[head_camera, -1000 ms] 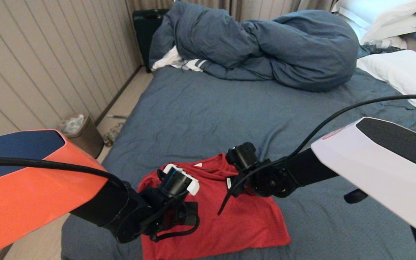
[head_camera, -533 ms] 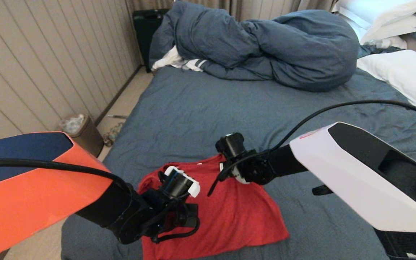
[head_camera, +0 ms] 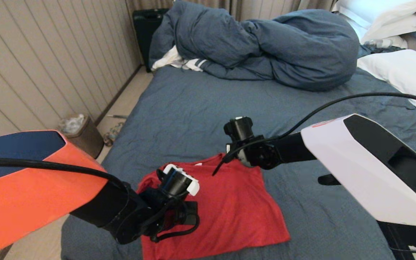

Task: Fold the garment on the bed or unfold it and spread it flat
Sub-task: Fold the red T-shirt

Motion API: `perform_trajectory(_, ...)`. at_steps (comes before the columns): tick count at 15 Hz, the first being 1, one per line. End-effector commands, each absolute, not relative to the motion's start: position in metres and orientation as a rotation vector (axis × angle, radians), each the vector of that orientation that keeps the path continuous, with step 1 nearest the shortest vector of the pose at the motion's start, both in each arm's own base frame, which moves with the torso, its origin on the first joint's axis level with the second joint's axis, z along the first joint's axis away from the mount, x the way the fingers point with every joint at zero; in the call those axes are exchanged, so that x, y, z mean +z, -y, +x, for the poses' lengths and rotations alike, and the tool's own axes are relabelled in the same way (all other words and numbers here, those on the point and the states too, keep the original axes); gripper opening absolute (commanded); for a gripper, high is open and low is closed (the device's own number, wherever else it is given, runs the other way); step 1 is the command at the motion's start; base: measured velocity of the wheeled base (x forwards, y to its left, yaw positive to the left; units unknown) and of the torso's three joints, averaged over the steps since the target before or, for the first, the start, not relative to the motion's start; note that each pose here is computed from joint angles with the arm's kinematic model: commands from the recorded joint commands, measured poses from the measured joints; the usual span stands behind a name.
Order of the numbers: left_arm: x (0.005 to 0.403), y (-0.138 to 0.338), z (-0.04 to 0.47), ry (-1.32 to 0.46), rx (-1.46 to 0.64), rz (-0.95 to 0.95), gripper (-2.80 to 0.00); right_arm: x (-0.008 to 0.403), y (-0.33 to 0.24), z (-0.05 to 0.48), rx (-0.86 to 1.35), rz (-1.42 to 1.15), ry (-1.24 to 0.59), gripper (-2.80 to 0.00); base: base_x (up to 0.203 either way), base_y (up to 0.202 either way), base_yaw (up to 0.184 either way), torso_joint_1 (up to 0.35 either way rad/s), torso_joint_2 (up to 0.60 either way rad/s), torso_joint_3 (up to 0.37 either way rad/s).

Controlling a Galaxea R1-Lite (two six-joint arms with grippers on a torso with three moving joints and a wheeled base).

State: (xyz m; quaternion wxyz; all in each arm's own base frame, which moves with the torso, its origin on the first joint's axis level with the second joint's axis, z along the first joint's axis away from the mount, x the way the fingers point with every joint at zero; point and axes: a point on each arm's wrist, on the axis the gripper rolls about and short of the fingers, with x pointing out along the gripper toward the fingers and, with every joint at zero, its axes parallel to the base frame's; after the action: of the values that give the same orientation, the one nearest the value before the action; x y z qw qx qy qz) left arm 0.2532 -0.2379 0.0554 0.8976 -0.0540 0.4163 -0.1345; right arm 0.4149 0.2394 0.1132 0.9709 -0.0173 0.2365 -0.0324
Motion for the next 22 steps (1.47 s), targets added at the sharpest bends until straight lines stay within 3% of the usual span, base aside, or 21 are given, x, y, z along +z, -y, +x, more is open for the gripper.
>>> perform_trajectory(1, 0.073, 0.235, 0.251, -0.821, -0.289, -0.149, -2.8, 0.142, -0.233, 0.404, -0.061, -0.007, -0.435, -2.8, 0.0, 0.0, 0.0, 0.0, 0.0, 0.0)
perform_trajectory(4, 0.124, 0.215, 0.245, -0.708, -0.31, -0.243, -2.8, 0.182, -0.215, 0.378, -0.032, 0.024, -0.403, -2.8, 0.0, 0.0, 0.0, 0.0, 0.0, 0.0)
perform_trajectory(6, 0.154, 0.191, 0.242, -0.661, -0.302, -0.295, -2.8, 0.187, -0.197, 0.356, 0.039, 0.041, -0.46, -2.8, 0.0, 0.0, 0.0, 0.0, 0.0, 0.0)
perform_trajectory(11, 0.168, 0.13, 0.26, -0.709, -0.198, -0.383, -2.8, 0.135, -0.144, 0.325, 0.133, 0.079, -0.766, -2.8, 0.0, 0.0, 0.0, 0.0, 0.0, 0.0)
perform_trajectory(12, 0.167, 0.12, 0.264, -0.728, -0.2, -0.41, -2.8, 0.129, -0.135, 0.322, 0.193, 0.121, -0.823, 0.0, 0.0, 0.0, 0.0, 0.0, 0.0, 0.0)
perform_trajectory(16, 0.159, 0.101, 0.274, -0.811, -0.282, -0.489, -2.8, 0.102, -0.12, 0.317, 0.224, 0.148, -0.962, 0.0, 0.0, 0.0, 0.0, 0.0, 0.0, 0.0)
perform_trajectory(22, 0.149, 0.101, 0.279, -0.841, -0.28, -0.487, -2.8, 0.074, -0.144, 0.313, 0.263, 0.103, -1.048, 0.0, 0.0, 0.0, 0.0, 0.0, 0.0, 0.0)
